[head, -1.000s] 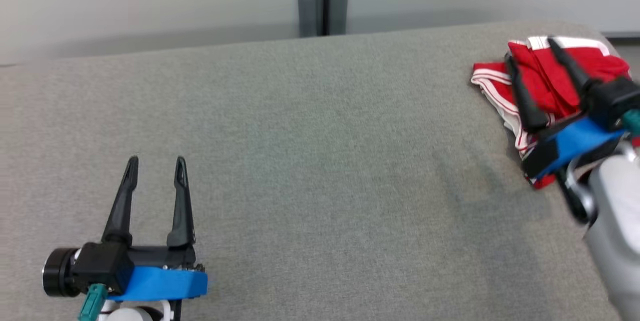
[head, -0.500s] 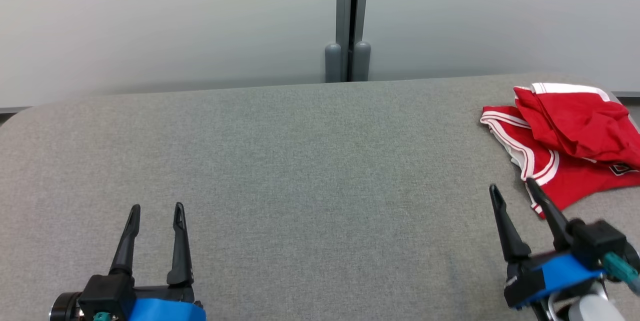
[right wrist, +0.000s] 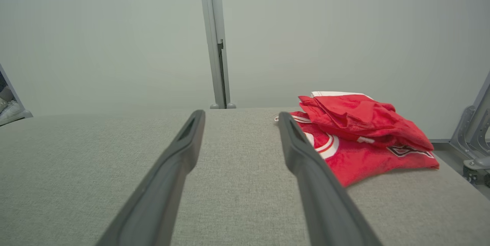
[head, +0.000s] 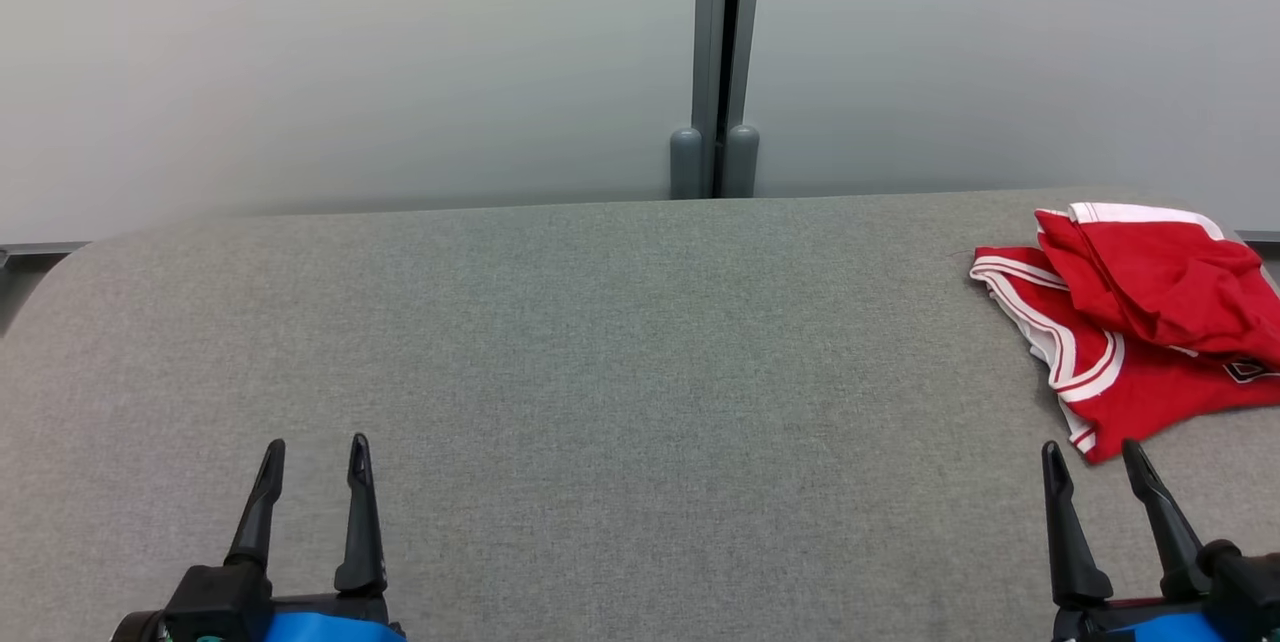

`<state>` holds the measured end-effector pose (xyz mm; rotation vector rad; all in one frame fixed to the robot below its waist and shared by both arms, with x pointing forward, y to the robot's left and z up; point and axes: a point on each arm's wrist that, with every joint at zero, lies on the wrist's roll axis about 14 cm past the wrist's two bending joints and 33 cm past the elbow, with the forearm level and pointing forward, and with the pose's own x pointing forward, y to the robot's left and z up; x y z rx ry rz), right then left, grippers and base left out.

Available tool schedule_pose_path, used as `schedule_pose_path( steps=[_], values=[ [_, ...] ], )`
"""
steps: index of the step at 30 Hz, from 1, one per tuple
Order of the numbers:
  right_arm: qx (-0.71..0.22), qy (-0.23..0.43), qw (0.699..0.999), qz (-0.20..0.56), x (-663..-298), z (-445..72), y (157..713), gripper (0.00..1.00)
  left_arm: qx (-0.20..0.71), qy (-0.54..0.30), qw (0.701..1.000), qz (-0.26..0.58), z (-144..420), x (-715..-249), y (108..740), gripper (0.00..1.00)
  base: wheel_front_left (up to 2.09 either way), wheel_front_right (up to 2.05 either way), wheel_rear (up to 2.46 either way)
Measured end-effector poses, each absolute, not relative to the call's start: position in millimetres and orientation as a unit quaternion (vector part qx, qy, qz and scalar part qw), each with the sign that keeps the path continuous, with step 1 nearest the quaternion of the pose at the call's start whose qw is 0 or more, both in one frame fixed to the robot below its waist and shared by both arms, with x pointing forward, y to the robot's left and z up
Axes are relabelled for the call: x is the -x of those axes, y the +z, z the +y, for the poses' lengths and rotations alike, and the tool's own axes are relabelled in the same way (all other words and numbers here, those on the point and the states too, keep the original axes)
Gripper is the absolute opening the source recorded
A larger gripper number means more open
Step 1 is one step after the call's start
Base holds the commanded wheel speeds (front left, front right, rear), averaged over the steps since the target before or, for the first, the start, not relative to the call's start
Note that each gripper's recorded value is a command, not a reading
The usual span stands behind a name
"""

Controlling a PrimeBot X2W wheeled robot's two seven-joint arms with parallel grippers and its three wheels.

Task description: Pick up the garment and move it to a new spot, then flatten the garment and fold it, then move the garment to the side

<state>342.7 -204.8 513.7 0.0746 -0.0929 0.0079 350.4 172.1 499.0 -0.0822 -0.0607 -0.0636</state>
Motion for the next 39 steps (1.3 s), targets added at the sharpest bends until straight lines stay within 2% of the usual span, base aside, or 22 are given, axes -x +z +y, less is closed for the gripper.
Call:
schedule_pose_path(
  steps=[30,31,39],
  values=[
    [-0.056,0.020,0.998,-0.033,-342.1,-188.3,511.7,1.00,0.040,-0.022,0.999,-0.025,180.5,-349.7,495.6,1.00,0.00,0.00,0.00],
    [-0.056,0.019,0.998,-0.029,-341.8,-188.2,509.2,0.00,0.041,-0.021,0.999,-0.020,180.8,-348.7,492.5,0.00,0.00,0.00,0.00],
    [-0.096,0.011,0.995,0.000,-339.2,-188.6,491.8,0.00,0.079,-0.004,0.996,0.031,185.3,-338.6,464.4,0.00,0.00,0.00,0.00]
  ],
)
